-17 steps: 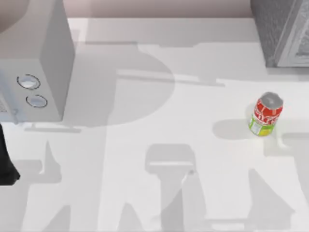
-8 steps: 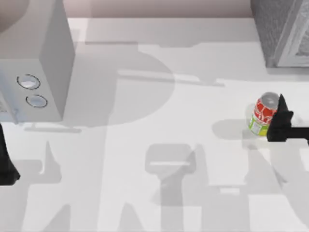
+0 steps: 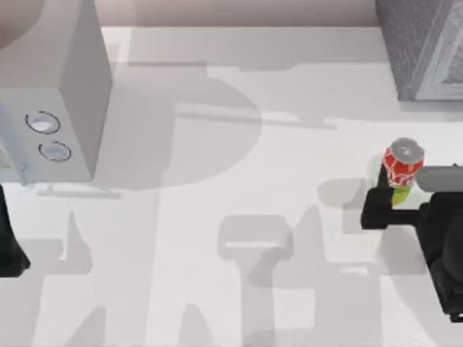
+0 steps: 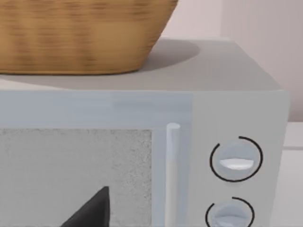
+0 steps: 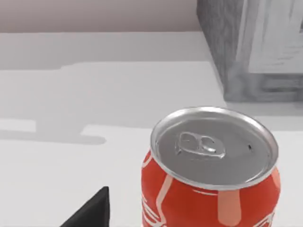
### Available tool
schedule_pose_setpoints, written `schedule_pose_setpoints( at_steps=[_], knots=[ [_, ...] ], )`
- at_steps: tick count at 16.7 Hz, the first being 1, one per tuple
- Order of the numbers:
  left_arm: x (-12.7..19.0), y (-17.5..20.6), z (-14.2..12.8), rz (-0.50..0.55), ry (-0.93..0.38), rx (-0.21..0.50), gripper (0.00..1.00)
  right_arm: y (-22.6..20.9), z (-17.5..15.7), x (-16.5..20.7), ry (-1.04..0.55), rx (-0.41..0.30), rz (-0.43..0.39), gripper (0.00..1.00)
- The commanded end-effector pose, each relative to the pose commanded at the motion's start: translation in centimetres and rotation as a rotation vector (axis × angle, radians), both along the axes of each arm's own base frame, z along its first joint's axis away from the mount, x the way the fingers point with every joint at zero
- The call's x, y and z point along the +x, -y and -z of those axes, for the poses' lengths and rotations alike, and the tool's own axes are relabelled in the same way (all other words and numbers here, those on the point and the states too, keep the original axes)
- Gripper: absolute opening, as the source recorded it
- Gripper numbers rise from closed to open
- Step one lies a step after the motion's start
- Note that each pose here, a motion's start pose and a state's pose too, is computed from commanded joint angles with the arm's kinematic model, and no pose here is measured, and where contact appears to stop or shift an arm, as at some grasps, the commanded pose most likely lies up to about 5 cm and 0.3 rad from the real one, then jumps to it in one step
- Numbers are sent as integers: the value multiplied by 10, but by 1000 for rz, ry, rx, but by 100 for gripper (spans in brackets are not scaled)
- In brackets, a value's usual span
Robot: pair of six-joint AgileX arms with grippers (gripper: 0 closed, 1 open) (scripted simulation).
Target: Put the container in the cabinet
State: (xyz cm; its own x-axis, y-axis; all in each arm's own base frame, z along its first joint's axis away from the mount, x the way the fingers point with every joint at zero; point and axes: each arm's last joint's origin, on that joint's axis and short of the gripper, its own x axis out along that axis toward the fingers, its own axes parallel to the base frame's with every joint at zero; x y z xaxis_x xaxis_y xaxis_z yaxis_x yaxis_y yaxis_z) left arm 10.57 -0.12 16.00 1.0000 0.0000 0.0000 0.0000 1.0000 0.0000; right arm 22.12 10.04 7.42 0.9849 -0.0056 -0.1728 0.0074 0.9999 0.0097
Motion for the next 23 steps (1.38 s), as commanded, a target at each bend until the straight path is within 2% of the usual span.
schedule_pose_setpoints(
  at_steps=[6, 14, 23],
  knots=[
    [0, 0, 0, 0, 0, 0, 100, -9, 25, -4, -18, -10, 2, 100],
    [0, 0, 0, 0, 0, 0, 100, -8, 28, -4, -23, -13, 5, 100],
    [0, 0, 0, 0, 0, 0, 100, -9, 39, 54, -21, -11, 2, 100]
  ],
)
